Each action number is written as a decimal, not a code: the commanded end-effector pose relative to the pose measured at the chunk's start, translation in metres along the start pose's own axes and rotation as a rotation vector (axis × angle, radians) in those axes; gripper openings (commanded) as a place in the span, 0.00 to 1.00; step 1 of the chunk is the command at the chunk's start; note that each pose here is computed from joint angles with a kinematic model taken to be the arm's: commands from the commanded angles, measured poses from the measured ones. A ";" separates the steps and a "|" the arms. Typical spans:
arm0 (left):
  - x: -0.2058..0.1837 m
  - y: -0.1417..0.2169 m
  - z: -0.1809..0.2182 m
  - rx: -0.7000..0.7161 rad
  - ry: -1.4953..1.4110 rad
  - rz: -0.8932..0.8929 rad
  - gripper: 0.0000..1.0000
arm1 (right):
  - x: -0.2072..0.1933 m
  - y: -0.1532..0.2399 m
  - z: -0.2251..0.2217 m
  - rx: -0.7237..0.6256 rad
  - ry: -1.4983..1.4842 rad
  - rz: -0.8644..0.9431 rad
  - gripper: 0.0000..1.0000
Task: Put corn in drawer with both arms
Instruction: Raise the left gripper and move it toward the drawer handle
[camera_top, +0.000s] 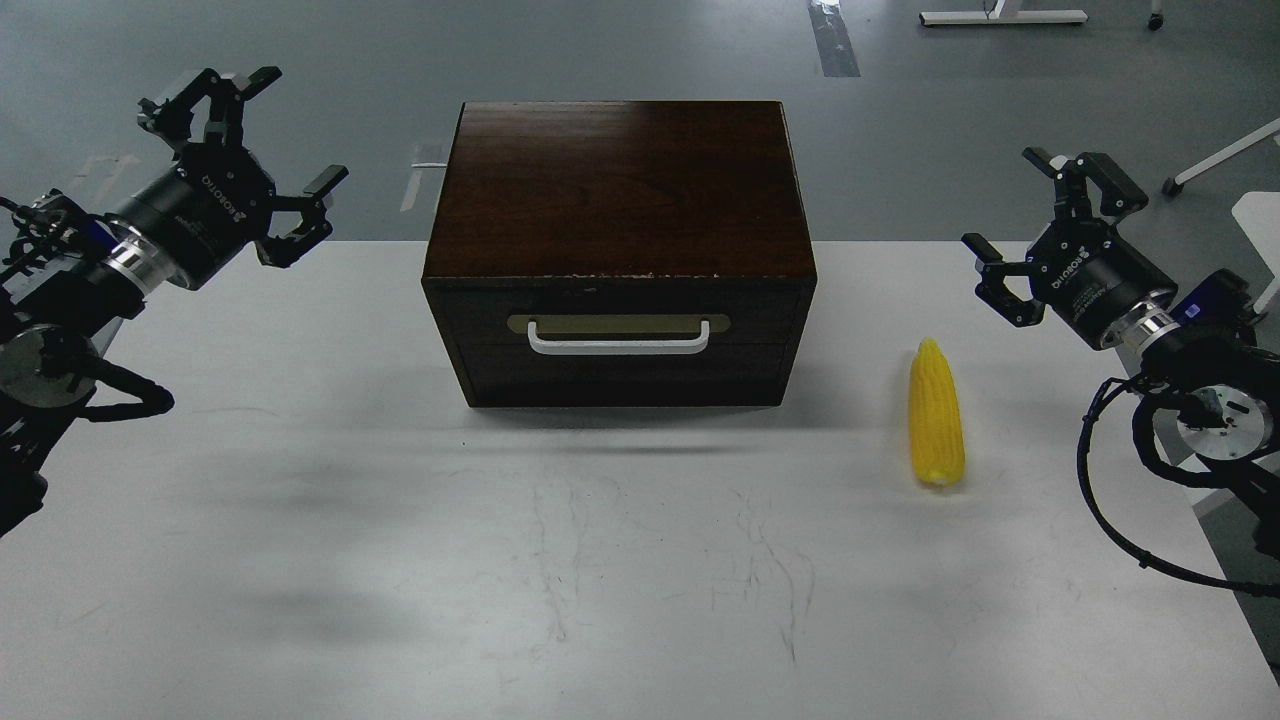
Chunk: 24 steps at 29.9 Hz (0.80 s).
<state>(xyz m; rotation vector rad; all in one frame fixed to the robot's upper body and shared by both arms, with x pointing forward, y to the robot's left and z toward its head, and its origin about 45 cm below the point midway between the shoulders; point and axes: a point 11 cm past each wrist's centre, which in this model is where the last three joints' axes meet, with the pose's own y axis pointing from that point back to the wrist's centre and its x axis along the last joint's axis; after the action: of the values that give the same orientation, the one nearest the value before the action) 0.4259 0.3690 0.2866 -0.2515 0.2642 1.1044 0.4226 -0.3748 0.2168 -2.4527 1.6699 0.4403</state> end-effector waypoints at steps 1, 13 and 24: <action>0.000 0.000 0.000 -0.001 0.001 0.001 0.98 | 0.002 0.002 -0.003 0.003 0.004 0.003 1.00; 0.032 0.001 0.024 -0.050 -0.024 0.101 0.99 | 0.011 0.011 -0.015 0.007 0.030 0.016 1.00; 0.036 0.002 0.027 -0.089 -0.108 0.106 0.99 | 0.013 0.012 -0.019 0.009 0.037 0.022 1.00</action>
<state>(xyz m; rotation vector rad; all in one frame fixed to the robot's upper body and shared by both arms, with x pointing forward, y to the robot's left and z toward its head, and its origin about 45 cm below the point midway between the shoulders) 0.4444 0.4104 0.2985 -0.2548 0.1897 1.2399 0.4188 -0.3944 0.2298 -2.4540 1.7049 0.3960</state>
